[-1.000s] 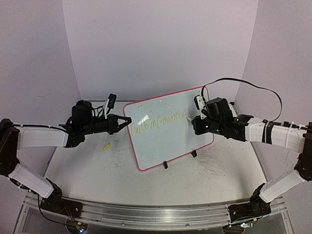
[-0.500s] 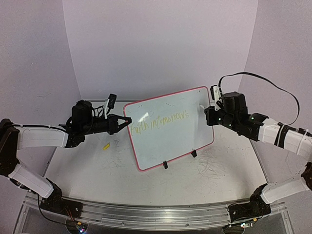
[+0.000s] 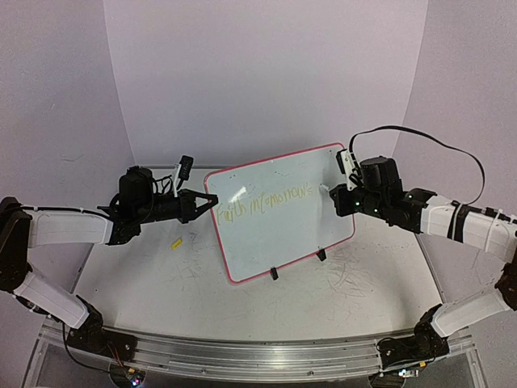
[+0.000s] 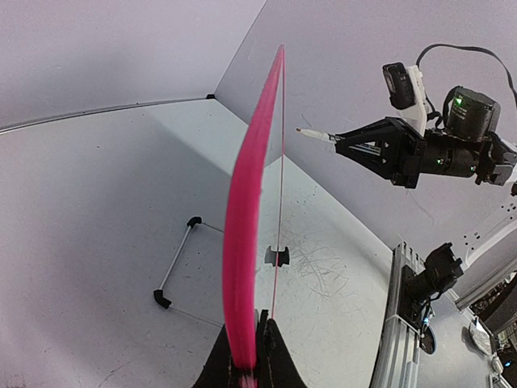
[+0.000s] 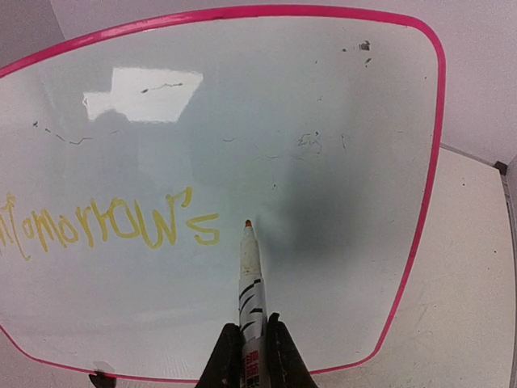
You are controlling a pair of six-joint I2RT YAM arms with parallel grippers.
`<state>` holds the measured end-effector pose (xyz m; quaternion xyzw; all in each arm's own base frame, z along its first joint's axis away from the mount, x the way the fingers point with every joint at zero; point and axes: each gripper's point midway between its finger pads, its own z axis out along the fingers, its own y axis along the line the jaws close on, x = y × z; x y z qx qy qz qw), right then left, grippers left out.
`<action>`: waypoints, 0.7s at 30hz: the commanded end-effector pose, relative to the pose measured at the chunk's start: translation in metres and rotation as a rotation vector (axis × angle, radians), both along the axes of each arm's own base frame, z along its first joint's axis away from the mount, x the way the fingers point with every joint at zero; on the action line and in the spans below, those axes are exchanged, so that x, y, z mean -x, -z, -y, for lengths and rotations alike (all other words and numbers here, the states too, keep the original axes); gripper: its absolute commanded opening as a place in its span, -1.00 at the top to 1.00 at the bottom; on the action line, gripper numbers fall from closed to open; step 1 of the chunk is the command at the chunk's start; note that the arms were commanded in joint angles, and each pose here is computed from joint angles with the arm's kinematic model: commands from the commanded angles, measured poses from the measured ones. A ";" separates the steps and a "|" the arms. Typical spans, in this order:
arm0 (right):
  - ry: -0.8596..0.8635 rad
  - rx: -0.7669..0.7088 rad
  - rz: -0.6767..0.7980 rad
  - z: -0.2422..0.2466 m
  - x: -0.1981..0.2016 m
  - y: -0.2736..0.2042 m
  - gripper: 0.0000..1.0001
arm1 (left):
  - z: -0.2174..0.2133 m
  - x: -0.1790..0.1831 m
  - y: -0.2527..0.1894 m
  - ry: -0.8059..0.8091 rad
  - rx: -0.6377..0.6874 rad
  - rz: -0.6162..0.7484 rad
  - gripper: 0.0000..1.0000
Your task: Write a sentence on the whiteboard
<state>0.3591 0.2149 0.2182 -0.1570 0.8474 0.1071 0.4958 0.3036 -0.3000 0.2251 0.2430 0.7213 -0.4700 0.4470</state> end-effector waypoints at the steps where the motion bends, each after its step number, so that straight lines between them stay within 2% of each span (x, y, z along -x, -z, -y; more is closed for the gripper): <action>1: -0.015 -0.025 0.034 -0.007 -0.003 -0.016 1.00 | -0.001 -0.002 0.009 -0.013 -0.072 0.029 1.00; 21: 0.049 -0.012 0.048 0.001 -0.010 -0.013 1.00 | 0.000 -0.001 0.012 -0.012 -0.081 0.028 1.00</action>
